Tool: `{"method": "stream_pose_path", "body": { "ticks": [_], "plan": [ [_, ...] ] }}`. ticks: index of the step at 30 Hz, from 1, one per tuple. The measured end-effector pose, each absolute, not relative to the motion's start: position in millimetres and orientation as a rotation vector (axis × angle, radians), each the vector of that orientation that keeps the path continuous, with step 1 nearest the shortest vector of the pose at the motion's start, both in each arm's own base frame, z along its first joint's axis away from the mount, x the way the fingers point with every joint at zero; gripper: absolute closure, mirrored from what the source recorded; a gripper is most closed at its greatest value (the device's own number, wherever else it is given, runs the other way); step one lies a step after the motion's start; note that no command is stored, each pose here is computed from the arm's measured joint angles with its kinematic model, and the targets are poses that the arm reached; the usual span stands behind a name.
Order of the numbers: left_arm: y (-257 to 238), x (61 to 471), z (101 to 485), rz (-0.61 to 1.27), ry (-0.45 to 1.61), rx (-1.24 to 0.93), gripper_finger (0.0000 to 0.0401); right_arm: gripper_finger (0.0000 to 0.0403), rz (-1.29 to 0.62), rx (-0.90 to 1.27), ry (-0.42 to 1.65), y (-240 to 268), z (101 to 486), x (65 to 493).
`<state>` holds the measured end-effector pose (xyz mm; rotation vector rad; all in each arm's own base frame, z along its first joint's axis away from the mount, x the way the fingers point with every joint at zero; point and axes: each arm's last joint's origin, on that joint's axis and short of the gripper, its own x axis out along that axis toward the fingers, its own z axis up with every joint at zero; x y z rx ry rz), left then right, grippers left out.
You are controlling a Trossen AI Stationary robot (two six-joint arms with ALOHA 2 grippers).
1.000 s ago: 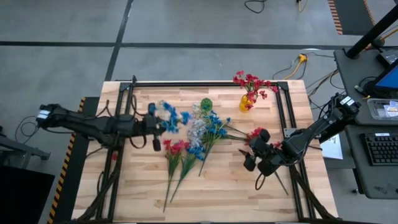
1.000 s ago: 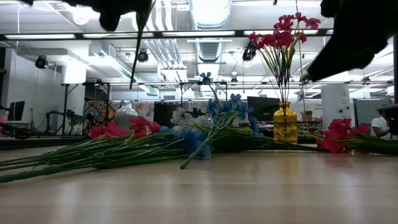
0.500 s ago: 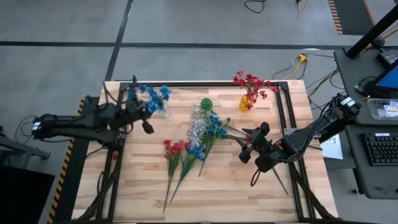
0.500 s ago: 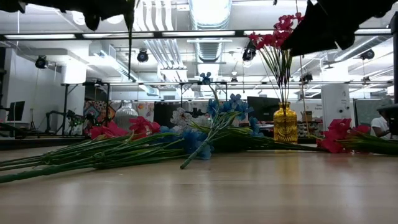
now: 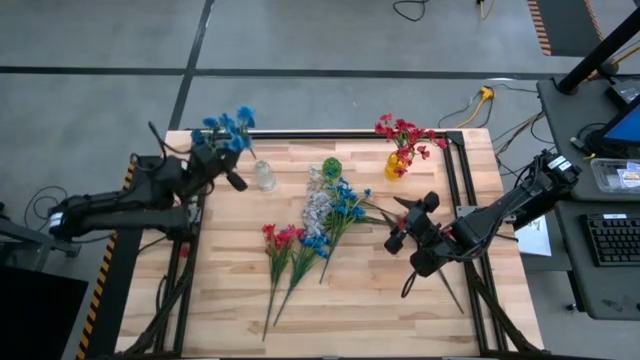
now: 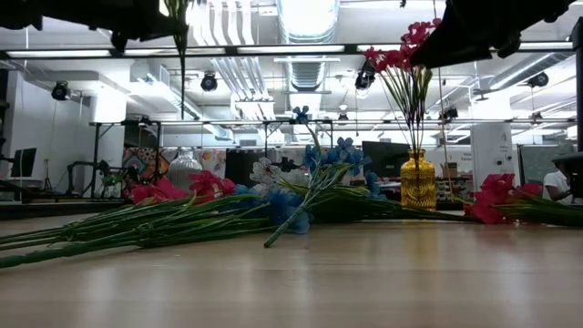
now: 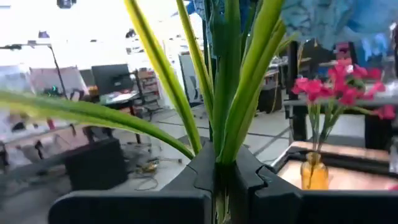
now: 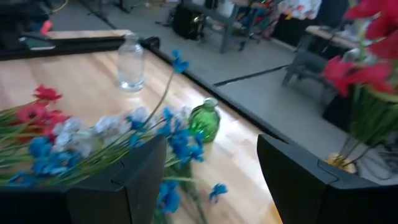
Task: Sort flowers into vase by color
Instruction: Put the blue flowers into the transparent vase
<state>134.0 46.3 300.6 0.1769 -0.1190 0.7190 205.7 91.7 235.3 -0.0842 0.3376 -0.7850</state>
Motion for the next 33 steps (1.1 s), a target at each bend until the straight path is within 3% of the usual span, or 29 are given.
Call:
{"method": "stream_pose_path", "body": {
  "ticks": [9,33],
  "plan": [
    [69,140,284,0.654,-0.075,-0.062,0.0401,0.0158,-0.842,-0.113,0.309,87,236,207],
    [70,138,290,0.689,-0.035,0.034,0.0401,0.0158,-0.91,-0.163,0.318,74,241,214]
  ]
}}
